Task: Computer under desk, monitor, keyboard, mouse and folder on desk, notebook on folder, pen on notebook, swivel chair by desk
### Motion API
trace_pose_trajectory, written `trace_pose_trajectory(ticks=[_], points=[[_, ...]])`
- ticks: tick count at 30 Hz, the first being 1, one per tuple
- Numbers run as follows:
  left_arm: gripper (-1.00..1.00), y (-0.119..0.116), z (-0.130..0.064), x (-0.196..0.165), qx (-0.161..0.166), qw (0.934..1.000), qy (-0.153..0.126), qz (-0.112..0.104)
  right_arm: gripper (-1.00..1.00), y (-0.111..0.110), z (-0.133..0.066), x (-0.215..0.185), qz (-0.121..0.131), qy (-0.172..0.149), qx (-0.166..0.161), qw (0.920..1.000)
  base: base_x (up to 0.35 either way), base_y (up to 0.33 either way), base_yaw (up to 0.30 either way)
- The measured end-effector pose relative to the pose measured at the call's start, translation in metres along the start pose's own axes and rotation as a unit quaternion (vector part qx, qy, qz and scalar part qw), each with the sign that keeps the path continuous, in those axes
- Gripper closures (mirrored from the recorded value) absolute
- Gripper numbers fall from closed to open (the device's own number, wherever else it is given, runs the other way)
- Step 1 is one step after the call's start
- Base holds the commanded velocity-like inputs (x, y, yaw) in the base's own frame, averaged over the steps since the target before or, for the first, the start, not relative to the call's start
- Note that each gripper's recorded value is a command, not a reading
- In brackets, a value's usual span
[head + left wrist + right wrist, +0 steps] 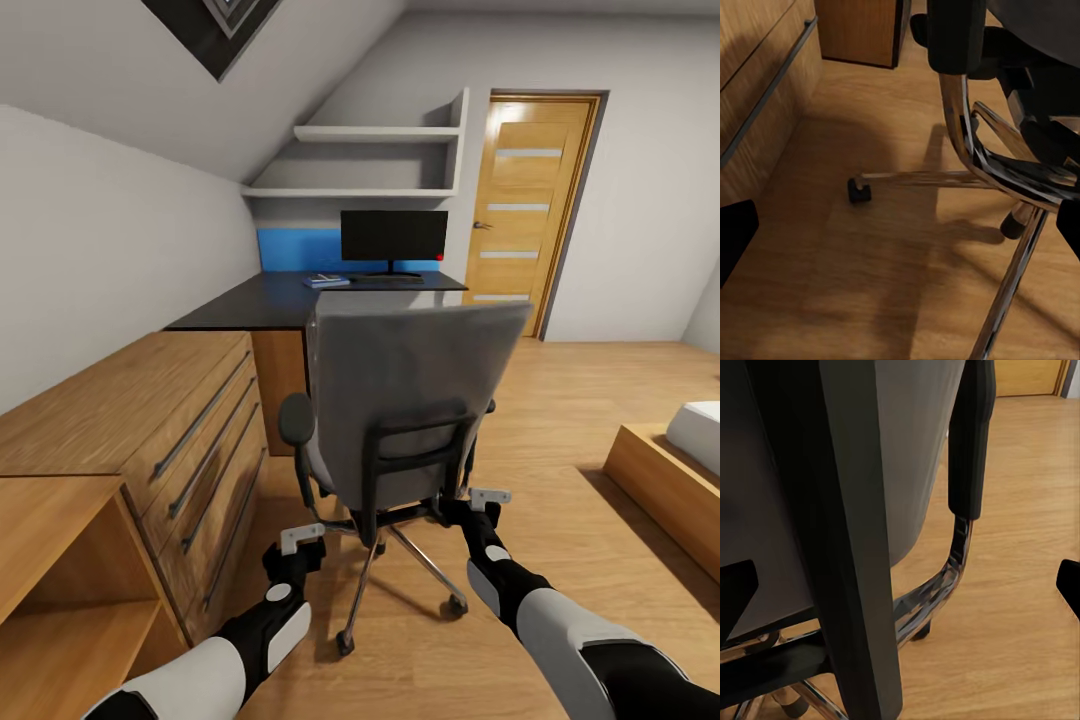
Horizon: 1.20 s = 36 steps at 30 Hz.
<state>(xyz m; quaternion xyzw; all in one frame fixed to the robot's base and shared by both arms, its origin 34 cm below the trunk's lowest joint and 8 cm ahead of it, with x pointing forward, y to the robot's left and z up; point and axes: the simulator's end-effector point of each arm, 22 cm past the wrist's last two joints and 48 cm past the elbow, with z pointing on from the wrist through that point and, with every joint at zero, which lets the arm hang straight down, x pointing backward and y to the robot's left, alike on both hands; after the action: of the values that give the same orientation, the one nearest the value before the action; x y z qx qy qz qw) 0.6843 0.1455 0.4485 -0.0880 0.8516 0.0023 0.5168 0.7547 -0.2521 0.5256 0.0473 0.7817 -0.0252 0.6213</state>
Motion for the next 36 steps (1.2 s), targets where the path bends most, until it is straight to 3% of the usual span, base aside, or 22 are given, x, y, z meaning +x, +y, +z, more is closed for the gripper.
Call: trace_pose_trajectory(ticks=[9, 22, 29, 36], points=[[-1.0, 0.001, 0.0, 0.0, -0.001, 1.0, 0.0, -0.001, -1.0, 0.0, 0.0, 0.001, -0.001, 0.001, 0.0, 1.0, -0.144, 0.0, 0.0], [-1.0, 0.004, 0.0, 0.003, -0.007, 0.9998, 0.006, -0.02, -1.0, -0.001, 0.0, 0.002, -0.001, 0.004, 0.001, 1.0, -0.107, 0.0, 0.0], [-1.0, 0.037, 0.006, 0.006, -0.043, 0.9963, 0.019, -0.072, -1.0, -0.026, 0.0, 0.002, -0.002, 0.004, 0.04, 0.9992, -0.003, 0.0, 0.0], [-1.0, 0.049, 0.007, 0.008, -0.056, 0.9936, 0.025, -0.095, -1.0, -0.069, -0.001, 0.001, -0.001, 0.005, 0.099, 0.9951, 0.0, 0.0, 0.0]])
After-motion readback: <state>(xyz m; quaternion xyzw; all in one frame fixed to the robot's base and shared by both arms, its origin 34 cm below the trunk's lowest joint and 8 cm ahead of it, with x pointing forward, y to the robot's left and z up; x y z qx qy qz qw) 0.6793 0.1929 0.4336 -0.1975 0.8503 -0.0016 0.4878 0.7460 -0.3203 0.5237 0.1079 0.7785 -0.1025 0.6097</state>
